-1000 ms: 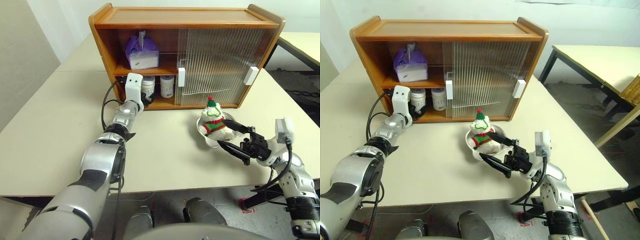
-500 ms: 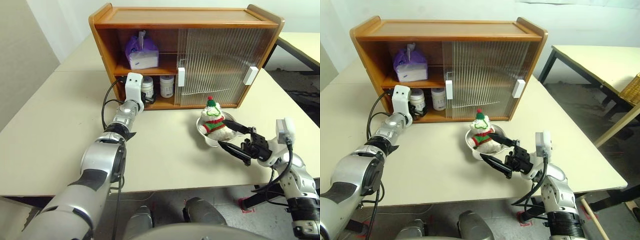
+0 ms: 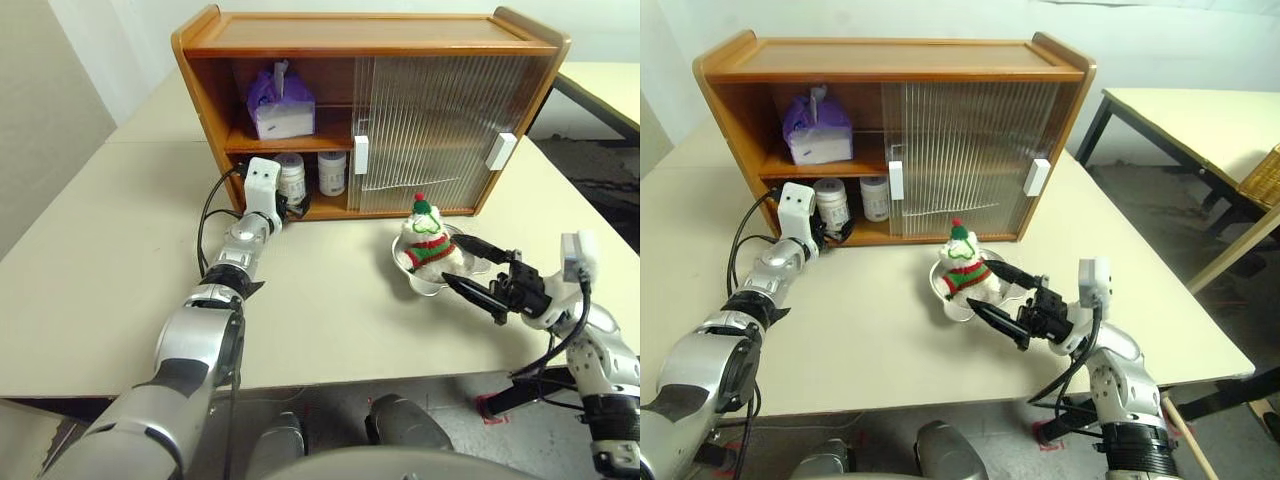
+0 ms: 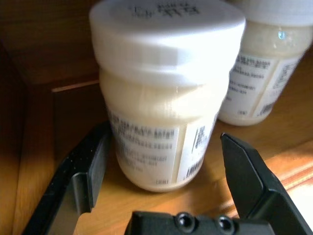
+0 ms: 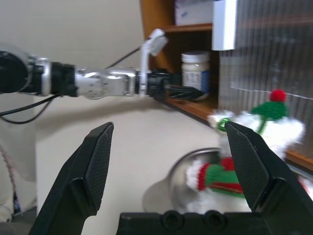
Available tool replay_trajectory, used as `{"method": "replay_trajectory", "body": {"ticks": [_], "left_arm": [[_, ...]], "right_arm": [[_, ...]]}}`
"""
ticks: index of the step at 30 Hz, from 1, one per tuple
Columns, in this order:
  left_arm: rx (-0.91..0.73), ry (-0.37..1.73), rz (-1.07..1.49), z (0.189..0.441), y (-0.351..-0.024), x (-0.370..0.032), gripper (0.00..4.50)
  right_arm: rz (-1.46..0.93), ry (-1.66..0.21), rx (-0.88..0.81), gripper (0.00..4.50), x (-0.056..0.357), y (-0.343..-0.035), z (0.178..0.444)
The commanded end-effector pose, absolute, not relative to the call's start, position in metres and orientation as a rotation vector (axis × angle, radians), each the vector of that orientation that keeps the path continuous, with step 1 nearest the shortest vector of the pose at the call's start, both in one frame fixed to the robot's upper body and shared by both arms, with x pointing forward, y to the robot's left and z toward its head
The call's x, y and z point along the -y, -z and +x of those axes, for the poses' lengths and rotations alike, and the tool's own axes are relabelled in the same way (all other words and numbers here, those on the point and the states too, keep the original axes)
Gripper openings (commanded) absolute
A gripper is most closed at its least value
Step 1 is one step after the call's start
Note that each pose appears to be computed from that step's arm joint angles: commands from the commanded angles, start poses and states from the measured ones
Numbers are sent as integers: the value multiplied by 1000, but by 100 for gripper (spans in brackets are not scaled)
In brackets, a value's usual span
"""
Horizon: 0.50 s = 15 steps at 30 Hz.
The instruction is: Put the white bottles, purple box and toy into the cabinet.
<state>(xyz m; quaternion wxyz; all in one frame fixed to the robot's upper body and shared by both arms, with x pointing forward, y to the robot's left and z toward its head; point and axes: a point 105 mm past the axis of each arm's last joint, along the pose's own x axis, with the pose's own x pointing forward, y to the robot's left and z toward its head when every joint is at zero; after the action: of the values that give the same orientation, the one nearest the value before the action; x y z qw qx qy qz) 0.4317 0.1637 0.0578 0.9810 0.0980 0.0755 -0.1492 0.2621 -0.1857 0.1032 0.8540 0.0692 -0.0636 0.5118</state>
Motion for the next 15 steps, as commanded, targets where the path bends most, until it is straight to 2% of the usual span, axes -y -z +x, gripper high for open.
{"method": "replay_trajectory", "body": {"ticks": [1,10,13,15], "left_arm": [[-96,352,232,427,-65,-159,446],[-3,471,266,396,-75,-155,446],[23,504,256,385,-78,-152,382],[44,541,247,378,-81,-145,319]], "right_arm": [[117,-1058,99,450,188,-106,267],[47,-1075,37,450,189,-100,268],[38,-1066,42,450,190,-100,269],[34,-1063,46,450,190,-100,270]]}}
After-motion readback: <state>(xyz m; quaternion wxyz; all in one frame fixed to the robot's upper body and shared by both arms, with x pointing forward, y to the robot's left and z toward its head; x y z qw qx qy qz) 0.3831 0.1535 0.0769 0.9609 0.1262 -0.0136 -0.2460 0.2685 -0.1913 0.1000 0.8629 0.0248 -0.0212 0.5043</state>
